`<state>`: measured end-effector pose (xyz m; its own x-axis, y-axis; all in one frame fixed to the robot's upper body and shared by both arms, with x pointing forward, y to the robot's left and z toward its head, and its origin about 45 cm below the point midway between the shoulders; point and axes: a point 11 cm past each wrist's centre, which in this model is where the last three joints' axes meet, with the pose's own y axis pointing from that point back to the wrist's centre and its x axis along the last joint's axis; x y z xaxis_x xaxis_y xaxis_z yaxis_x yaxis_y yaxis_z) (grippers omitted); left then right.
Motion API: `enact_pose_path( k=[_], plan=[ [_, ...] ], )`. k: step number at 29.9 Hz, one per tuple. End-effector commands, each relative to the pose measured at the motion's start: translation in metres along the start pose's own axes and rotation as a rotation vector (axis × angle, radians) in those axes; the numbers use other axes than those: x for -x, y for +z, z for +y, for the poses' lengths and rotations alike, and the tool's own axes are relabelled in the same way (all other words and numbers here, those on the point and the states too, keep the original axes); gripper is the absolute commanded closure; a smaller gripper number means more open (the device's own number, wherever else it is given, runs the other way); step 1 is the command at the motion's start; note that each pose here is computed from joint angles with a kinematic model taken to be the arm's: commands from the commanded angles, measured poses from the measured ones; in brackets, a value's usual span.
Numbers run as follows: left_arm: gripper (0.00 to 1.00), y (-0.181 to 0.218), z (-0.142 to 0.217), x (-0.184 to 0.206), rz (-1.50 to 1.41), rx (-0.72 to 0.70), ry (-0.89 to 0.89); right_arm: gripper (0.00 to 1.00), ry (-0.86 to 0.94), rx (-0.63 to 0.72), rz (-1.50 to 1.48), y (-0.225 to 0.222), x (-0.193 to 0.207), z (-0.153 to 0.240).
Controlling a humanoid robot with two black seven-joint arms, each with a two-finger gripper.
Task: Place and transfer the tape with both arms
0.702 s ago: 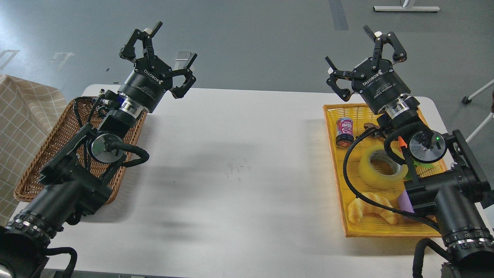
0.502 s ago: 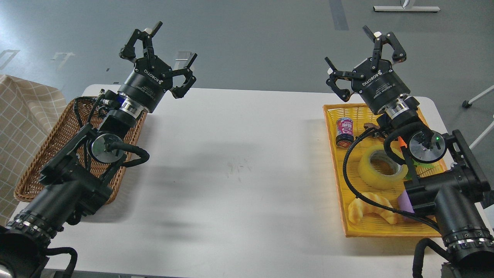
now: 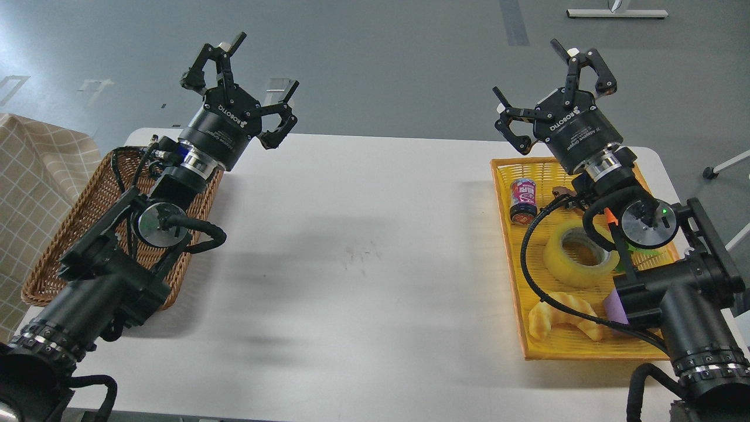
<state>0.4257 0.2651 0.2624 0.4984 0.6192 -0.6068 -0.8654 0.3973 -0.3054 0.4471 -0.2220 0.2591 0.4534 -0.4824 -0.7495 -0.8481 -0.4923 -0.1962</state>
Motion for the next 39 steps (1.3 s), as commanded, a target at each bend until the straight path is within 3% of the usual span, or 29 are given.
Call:
enact_pose_path(
  k=[1,39],
  plan=[
    [0.02,0.0002,0.0,0.0,0.0,0.001,0.0,0.0,0.002,0.0,-0.002,0.0006,-0.0008,0.001],
    [0.02,-0.0012,-0.0007,0.0016,0.003,0.0,-0.004,0.0,-0.007,0.002,0.001,0.0015,0.002,0.0017]
  ],
)
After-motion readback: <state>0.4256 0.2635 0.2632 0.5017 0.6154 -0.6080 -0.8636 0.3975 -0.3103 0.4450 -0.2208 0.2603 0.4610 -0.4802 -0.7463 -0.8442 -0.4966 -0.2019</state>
